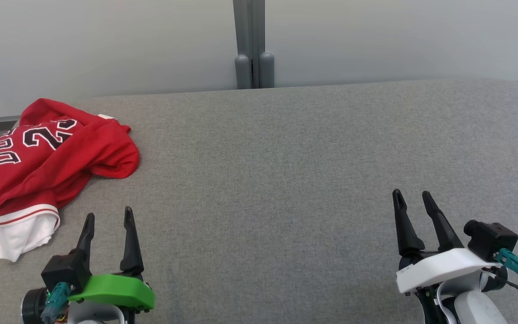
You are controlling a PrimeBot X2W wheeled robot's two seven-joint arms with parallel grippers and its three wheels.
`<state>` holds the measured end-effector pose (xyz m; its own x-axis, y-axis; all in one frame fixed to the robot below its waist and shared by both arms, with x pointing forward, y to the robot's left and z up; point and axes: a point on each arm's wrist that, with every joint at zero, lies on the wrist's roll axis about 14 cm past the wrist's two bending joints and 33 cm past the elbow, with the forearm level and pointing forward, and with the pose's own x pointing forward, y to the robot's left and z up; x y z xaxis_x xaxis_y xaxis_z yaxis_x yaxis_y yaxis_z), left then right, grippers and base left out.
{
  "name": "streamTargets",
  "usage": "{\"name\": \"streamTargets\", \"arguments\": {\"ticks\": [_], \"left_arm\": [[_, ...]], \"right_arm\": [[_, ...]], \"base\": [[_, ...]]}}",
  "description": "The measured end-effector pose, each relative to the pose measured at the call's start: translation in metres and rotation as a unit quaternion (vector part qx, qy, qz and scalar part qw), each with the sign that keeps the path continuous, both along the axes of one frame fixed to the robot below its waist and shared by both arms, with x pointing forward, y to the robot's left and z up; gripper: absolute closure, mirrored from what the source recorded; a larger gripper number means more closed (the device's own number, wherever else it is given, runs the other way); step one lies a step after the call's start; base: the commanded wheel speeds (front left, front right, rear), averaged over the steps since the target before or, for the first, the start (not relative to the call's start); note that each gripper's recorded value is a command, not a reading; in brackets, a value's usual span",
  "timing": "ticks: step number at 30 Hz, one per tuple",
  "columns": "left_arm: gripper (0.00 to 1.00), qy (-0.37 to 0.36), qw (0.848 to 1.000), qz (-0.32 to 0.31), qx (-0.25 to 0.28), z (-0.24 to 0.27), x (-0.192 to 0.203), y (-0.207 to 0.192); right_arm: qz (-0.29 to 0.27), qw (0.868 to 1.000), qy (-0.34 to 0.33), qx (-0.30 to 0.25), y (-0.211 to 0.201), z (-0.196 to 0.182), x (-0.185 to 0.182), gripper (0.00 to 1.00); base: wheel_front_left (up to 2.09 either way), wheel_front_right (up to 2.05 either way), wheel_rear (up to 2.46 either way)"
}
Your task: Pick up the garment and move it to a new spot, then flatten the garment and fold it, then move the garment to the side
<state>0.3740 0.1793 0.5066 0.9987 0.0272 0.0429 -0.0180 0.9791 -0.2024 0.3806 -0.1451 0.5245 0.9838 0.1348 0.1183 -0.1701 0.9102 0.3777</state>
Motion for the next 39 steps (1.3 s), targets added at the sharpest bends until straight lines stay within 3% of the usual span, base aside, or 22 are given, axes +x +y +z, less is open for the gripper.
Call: {"name": "streamTargets", "arguments": {"ticks": [19,39], "left_arm": [[0.0,-0.001,0.998,-0.009,0.063,-0.0058,-0.0028,-0.0043],[0.0,-0.012,0.997,-0.013,0.081,-0.0033,-0.0052,-0.0072]], "right_arm": [[0.007,0.997,-0.022,-0.072,0.0058,0.0024,0.0,0.0],[0.009,0.997,-0.017,-0.078,0.0082,-0.0053,-0.0016,0.0]], "base": [[0.0,0.0,0.0],[0.0,0.0,0.0]]}}
